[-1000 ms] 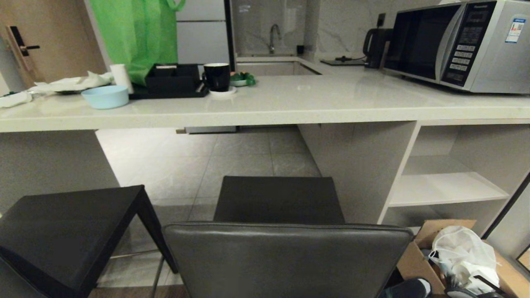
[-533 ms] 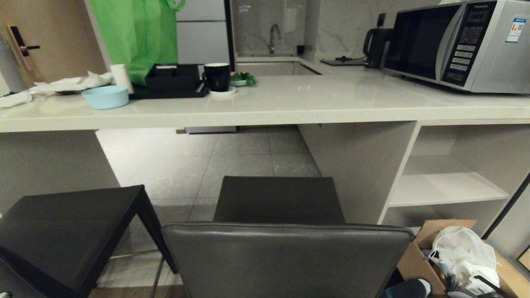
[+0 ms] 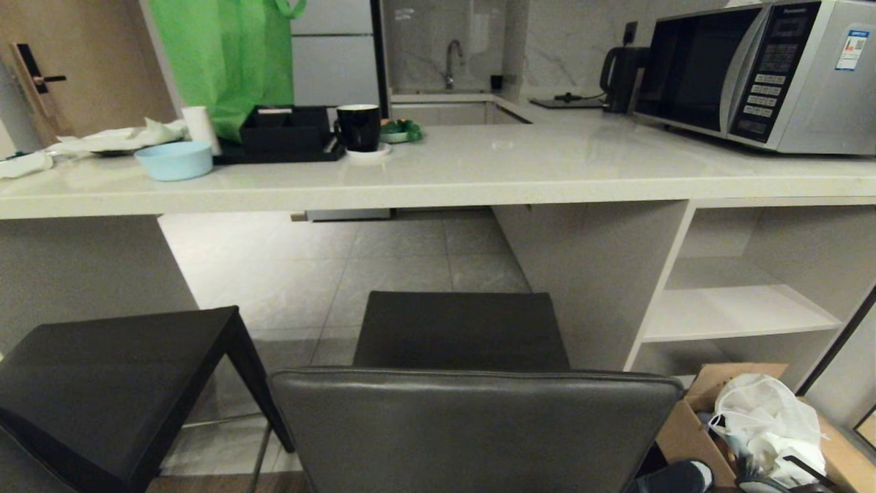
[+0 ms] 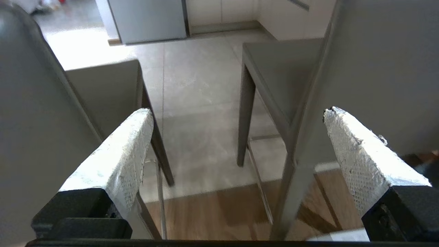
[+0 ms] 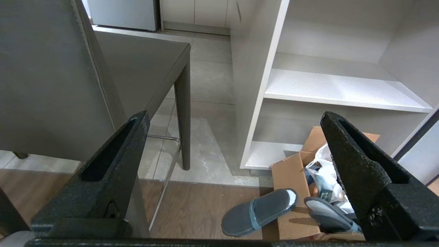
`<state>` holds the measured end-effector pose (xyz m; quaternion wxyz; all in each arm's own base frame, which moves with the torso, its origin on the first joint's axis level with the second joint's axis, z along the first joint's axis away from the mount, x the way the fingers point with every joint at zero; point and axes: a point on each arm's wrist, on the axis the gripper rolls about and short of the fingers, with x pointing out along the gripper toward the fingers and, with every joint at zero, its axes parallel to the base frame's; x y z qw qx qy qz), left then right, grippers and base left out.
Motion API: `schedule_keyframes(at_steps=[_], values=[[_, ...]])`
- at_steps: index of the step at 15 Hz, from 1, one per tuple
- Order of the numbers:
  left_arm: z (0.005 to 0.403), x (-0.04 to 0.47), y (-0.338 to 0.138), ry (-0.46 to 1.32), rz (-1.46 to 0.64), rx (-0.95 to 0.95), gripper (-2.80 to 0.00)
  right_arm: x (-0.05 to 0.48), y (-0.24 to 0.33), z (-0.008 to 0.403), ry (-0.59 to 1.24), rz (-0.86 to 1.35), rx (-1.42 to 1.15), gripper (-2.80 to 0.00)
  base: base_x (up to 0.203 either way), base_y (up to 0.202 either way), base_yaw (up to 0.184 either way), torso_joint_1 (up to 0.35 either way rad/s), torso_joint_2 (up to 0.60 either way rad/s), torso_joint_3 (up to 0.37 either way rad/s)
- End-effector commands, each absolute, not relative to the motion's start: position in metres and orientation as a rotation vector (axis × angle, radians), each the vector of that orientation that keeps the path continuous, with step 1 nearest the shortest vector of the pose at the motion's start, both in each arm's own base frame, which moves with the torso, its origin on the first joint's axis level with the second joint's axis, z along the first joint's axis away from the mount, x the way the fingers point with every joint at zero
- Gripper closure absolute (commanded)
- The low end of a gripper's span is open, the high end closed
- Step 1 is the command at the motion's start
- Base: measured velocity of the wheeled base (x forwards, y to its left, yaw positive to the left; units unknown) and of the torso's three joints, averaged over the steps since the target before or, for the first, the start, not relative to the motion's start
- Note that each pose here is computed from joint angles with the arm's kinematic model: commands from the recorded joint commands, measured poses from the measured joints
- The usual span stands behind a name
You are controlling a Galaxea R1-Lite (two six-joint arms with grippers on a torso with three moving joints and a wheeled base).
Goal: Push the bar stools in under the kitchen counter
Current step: Push the gray chair back under the dining table
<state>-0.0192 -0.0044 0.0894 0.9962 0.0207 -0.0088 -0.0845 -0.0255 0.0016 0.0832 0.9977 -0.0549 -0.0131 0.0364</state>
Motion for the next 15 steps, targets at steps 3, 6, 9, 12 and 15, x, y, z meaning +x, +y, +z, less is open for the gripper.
schedule_keyframes(at_steps=[3, 6, 9, 12, 15], values=[[0.0753, -0.0277, 0.0004, 0.092, 0.022, 0.016, -2.8, -0.0229, 0.0003, 0.0751, 0.005, 0.016, -0.086, -2.8, 0.0, 0.0, 0.0, 0.0, 0.0, 0.0], [0.0748, -0.0275, 0.0, 0.093, 0.002, 0.07, -2.8, -0.0229, 0.0003, 0.0753, 0.004, 0.016, -0.084, -2.8, 0.0, 0.0, 0.0, 0.0, 0.0, 0.0], [0.0747, -0.0274, 0.0001, 0.092, 0.015, 0.005, -2.8, -0.023, 0.0003, 0.0756, 0.0, 0.015, -0.06, -2.8, 0.0, 0.0, 0.0, 0.0, 0.0, 0.0], [0.0751, -0.0274, 0.0001, 0.092, 0.014, 0.002, -2.8, -0.0229, 0.0002, 0.0756, 0.001, 0.013, -0.051, -2.8, 0.0, 0.0, 0.0, 0.0, 0.0, 0.0], [0.0751, -0.0274, 0.0001, 0.092, 0.013, 0.002, 0.0, -0.0229, 0.0, 0.0757, 0.0, 0.003, -0.012, 0.0, 0.0, 0.0, 0.0, 0.0, 0.0, 0.0]])
